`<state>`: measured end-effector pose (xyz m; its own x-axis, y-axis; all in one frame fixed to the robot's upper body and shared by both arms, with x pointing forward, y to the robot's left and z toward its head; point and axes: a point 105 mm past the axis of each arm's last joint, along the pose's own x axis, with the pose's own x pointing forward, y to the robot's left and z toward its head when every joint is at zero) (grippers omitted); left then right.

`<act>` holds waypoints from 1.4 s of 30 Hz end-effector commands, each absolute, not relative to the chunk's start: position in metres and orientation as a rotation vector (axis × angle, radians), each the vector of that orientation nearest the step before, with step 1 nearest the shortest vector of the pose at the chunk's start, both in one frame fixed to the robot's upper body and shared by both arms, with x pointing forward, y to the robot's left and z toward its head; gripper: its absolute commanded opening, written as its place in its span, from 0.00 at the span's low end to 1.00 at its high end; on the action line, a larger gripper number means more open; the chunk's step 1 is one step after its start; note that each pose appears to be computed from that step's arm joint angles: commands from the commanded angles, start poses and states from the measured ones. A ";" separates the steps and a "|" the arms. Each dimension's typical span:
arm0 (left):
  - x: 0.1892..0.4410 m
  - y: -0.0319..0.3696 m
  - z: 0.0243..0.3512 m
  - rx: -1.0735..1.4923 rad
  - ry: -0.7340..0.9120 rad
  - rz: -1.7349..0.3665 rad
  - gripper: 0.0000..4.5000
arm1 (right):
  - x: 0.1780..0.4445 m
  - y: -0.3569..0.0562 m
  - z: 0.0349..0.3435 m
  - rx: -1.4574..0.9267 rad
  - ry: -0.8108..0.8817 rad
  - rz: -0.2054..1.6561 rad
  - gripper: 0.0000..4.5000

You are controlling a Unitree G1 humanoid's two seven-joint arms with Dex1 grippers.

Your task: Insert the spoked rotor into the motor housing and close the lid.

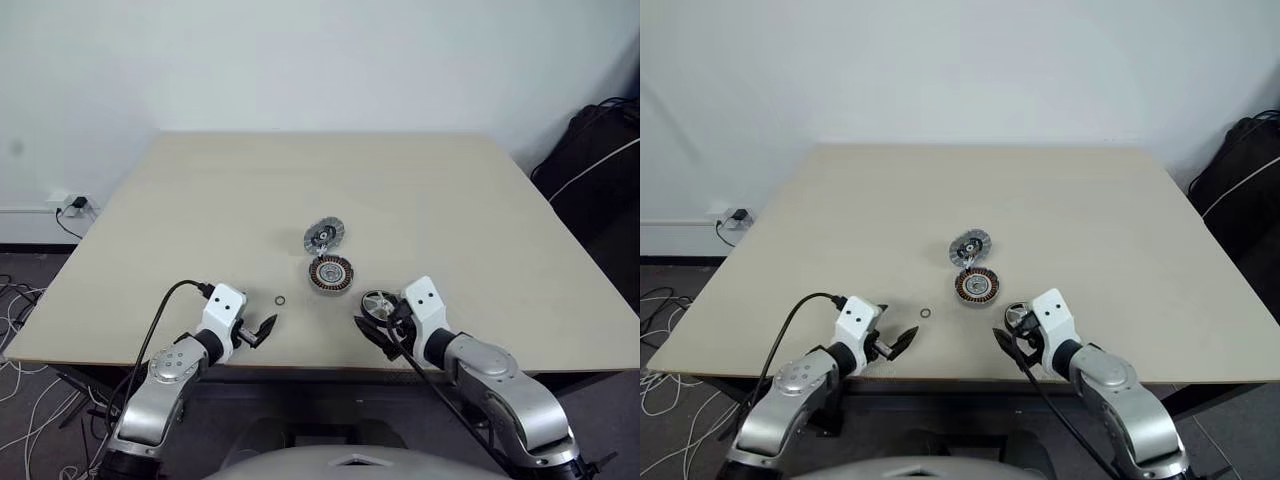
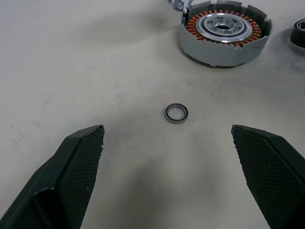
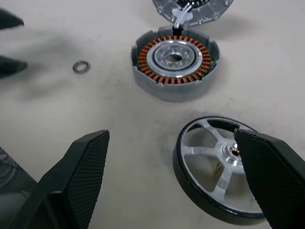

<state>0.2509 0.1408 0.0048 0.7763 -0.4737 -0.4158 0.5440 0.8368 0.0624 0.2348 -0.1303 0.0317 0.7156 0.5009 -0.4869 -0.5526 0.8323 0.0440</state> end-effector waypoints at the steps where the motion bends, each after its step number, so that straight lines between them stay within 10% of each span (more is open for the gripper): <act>1: 0.256 0.136 0.016 0.204 0.351 -0.565 1.00 | 0.238 -0.128 0.044 -0.140 0.447 0.588 0.99; 42: 0.291 0.117 -0.009 0.239 0.433 -0.551 1.00 | 0.246 -0.126 0.046 -0.263 0.373 0.559 0.99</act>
